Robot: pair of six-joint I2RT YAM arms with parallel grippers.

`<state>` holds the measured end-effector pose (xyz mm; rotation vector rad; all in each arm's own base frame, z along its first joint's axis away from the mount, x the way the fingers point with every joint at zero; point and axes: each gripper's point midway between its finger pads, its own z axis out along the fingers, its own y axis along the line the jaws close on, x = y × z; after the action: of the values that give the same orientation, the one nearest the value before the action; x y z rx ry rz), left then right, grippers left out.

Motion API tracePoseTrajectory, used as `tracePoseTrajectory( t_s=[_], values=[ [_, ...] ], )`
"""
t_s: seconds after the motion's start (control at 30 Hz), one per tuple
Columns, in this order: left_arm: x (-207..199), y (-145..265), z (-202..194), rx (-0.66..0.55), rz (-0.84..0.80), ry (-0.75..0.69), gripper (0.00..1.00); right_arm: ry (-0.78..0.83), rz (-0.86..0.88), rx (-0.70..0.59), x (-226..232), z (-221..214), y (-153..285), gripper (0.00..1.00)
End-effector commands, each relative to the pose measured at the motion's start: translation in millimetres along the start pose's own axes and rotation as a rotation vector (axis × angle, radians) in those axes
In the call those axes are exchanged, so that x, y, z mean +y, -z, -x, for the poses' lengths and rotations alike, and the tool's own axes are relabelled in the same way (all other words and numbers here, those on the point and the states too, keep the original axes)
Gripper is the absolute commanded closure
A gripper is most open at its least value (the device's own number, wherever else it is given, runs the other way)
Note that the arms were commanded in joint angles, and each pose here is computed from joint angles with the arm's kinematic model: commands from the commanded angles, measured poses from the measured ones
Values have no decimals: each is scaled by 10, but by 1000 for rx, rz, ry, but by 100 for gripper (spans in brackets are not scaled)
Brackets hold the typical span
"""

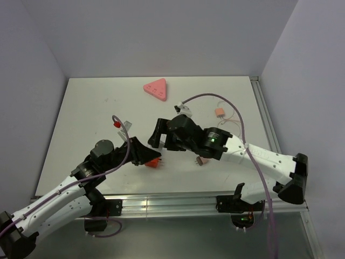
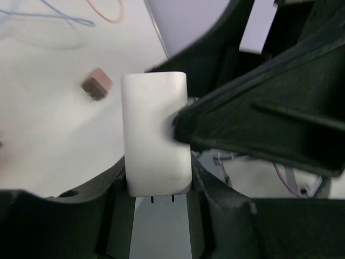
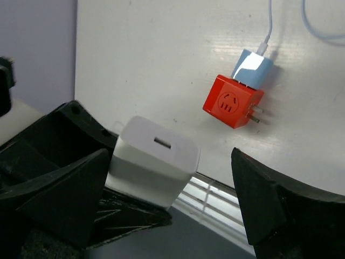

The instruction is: Insert the plug

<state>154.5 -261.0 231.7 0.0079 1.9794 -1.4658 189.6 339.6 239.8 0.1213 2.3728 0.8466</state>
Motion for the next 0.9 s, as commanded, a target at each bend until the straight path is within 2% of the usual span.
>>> tracePoseTrajectory(
  t_s=[0.0, 0.03, 0.07, 0.1, 0.17, 0.27, 0.43, 0.63, 0.7, 0.73, 0.77, 0.8, 0.83, 0.87],
  values=[
    [-506, 160, -114, 101, -234, -32, 100, 223, 90, -66, -68, 212, 430, 0],
    [-557, 178, -159, 127, -279, -36, 100, 265, 158, 13, -79, 17, 454, 0],
    [-674, 271, -306, 221, -364, -50, 100, 313, 254, -10, 14, 58, 621, 0],
    [-820, 321, -307, 233, -448, -82, 100, 329, 299, 3, 31, 21, 688, 0],
    [-877, 386, -461, 355, -514, -85, 100, 367, 462, 44, 123, -89, 915, 4],
    [-927, 404, -501, 404, -555, -104, 100, 407, 611, 100, 202, -226, 1132, 9],
    [-1084, 499, -482, 422, -626, -145, 100, 427, 678, 167, 299, -332, 1165, 12],
    [-1163, 552, -440, 405, -638, -171, 100, 422, 689, 255, 342, -460, 1025, 22],
    [-1120, 534, -453, 408, -616, -178, 100, 420, 731, 264, 416, -475, 1037, 50],
    [-1115, 522, -443, 408, -601, -181, 100, 406, 741, 284, 432, -502, 1037, 68],
    [-1095, 487, -419, 396, -576, -184, 96, 399, 741, 281, 444, -494, 1028, 100],
    [-1019, 450, -417, 397, -514, -199, 61, 377, 719, 266, 437, -461, 1009, 100],
    [-957, 399, -369, 367, -458, -206, 49, 358, 706, 257, 433, -440, 997, 100],
    [-876, 306, -246, 289, -380, -218, 40, 333, 684, 240, 421, -406, 978, 100]
  ],
)
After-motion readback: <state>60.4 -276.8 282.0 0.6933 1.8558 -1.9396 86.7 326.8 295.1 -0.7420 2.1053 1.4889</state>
